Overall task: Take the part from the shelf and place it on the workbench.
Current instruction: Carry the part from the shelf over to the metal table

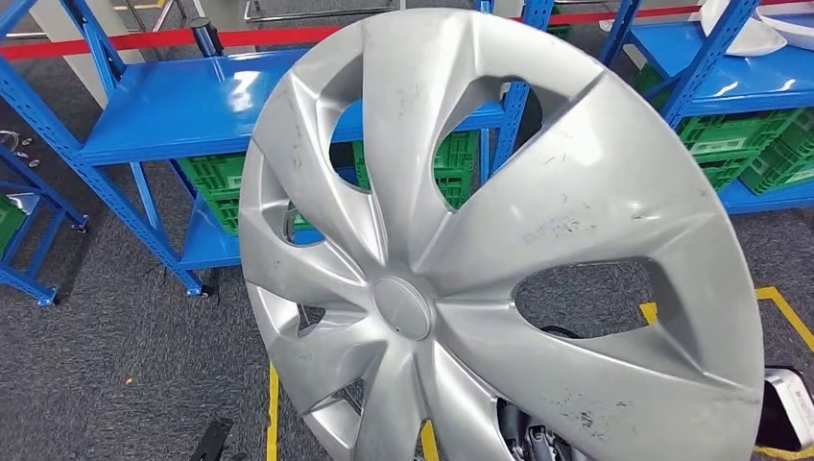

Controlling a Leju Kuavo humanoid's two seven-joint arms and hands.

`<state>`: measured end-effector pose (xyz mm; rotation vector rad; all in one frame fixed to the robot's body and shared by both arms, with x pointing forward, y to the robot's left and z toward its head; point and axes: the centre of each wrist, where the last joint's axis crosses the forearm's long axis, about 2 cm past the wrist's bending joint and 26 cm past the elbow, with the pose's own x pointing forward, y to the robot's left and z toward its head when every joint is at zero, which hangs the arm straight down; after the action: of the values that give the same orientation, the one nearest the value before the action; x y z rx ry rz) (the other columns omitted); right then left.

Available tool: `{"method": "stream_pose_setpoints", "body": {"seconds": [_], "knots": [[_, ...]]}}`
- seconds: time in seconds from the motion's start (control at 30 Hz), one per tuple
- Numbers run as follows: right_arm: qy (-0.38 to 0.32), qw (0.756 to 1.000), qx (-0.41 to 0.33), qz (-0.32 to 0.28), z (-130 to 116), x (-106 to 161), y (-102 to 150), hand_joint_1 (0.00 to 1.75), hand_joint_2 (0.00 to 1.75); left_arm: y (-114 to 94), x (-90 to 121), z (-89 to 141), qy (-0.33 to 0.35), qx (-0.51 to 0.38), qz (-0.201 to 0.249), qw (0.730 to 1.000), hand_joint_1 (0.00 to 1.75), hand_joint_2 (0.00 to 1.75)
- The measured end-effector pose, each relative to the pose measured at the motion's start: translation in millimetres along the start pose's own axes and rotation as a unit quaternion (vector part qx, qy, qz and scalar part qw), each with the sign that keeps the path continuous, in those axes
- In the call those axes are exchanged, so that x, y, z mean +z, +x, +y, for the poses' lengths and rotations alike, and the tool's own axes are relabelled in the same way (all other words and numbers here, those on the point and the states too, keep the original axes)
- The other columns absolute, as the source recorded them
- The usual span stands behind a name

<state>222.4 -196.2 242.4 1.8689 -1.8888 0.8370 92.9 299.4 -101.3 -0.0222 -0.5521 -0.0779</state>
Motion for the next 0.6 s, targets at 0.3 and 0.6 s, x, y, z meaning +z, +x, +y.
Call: {"method": "stream_pose_setpoints", "body": {"seconds": [0.3,0.6], "knots": [[0.005,1.0,-0.001,0.001,-2.7,-0.1,0.5,1.24,1.75,-1.6,0.5,-2.0,-0.002,0.001,0.002,1.0,0.0,1.75],[0.009,1.0,-0.004,-0.002,-4.7,-1.8,0.5,1.24,1.75,-5.5,1.9,-2.0,-0.002,0.001,0.006,1.0,0.0,1.75]]}}
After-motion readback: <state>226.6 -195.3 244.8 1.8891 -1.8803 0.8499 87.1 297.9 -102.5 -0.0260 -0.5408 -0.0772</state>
